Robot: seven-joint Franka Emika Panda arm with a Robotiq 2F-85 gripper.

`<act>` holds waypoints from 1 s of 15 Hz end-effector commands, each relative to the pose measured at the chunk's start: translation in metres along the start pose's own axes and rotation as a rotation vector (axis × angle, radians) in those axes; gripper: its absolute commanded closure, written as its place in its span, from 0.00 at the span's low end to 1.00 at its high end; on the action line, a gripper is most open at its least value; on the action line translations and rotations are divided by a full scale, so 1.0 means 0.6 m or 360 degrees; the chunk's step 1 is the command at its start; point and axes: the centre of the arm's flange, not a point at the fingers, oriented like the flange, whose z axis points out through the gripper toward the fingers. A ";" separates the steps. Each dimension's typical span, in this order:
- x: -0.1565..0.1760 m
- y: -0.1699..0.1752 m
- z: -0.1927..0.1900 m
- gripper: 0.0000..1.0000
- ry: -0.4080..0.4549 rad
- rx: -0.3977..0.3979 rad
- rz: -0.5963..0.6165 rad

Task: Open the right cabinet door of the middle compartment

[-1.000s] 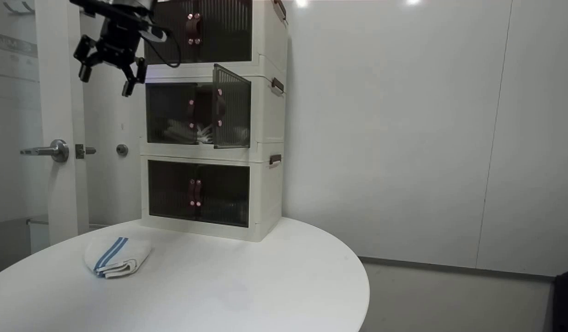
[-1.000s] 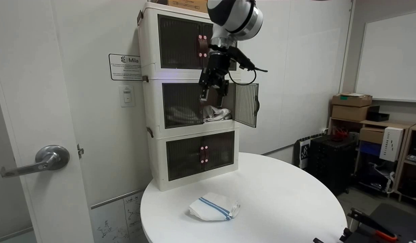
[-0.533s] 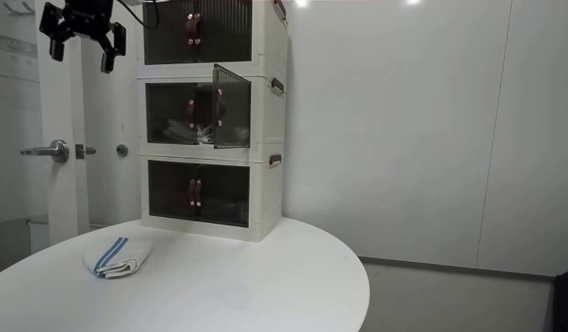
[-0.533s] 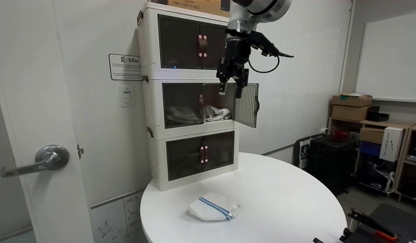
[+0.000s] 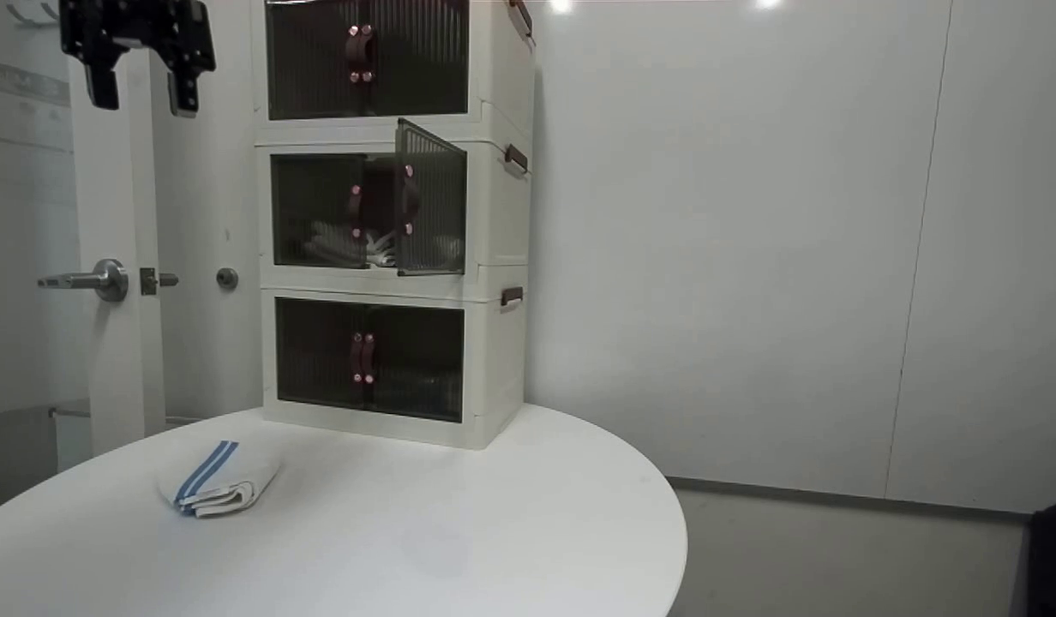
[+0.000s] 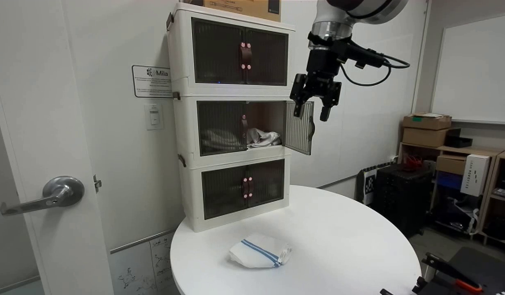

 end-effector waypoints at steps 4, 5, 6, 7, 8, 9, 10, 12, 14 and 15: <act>-0.043 0.013 -0.019 0.00 0.0076 -0.0097 0.0193; -0.049 0.014 -0.022 0.00 0.0085 -0.0100 0.0203; -0.051 0.014 -0.023 0.00 0.0088 -0.0102 0.0206; -0.052 0.015 -0.023 0.00 0.0089 -0.0102 0.0208; -0.052 0.015 -0.022 0.00 0.0088 -0.0102 0.0210; -0.052 0.016 -0.022 0.00 0.0088 -0.0103 0.0211; -0.052 0.016 -0.022 0.00 0.0088 -0.0103 0.0211; -0.052 0.016 -0.022 0.00 0.0088 -0.0103 0.0212; -0.052 0.016 -0.022 0.00 0.0088 -0.0103 0.0212; -0.052 0.016 -0.022 0.00 0.0087 -0.0103 0.0212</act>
